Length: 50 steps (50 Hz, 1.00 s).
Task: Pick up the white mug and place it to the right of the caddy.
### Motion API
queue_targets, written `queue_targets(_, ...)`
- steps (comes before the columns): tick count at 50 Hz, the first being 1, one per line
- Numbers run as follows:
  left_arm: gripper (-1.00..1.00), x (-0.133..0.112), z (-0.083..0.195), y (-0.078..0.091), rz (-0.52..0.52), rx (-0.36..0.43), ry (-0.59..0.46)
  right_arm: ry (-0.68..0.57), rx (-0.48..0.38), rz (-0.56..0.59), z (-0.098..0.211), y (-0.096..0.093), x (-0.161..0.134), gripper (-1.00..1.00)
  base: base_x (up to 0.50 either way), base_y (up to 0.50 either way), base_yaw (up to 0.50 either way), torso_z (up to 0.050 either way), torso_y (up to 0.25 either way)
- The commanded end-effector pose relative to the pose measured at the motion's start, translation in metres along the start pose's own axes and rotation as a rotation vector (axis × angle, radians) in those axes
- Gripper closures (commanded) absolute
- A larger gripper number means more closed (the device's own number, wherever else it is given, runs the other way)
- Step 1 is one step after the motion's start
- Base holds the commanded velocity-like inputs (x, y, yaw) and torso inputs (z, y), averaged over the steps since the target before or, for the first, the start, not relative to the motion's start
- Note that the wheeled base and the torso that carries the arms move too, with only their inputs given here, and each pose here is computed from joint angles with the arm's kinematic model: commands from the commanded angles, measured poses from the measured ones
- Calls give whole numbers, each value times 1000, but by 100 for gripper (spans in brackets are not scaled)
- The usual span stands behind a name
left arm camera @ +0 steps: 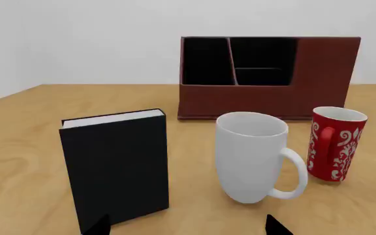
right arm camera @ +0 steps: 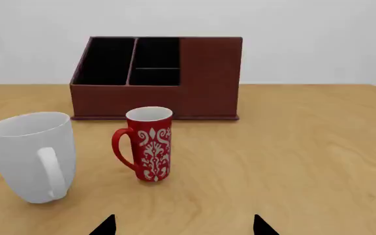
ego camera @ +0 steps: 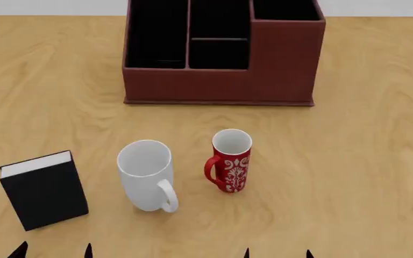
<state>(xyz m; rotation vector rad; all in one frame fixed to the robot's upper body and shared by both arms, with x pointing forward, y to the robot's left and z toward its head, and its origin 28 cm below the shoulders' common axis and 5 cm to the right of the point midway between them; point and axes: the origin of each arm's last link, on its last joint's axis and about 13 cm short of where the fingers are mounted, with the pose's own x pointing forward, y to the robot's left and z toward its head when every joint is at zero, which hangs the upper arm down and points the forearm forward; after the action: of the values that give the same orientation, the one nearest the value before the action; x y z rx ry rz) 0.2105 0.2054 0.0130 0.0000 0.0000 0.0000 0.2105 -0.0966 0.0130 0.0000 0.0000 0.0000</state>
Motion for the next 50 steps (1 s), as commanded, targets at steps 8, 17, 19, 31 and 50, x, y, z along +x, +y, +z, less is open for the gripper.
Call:
queue_targets(8,-100,-6,2,-1,-18,-14,-22,11,-13,-14,-3,-5,-1,-100,0,0,0,0,0)
queue_targets(17,-100,0,26,-3,-36,18,-94,1,-49,-56,11,-14,9,-100,0,0,0,0,0)
queue_targets(19,-100,6,53,0,-35,38,-161,-73,-76,-70,37,-19,16,-100,0,0,0,0,0)
queue_targets(31,-100,18,206,17,34,62,-469,-379,-86,-125,197,-36,19,-100,0,0,0,0,0)
queue_targets(50,-100,-8,293,27,36,115,-650,-515,-95,-191,295,-55,-9,-100,0,0,0,0,0)
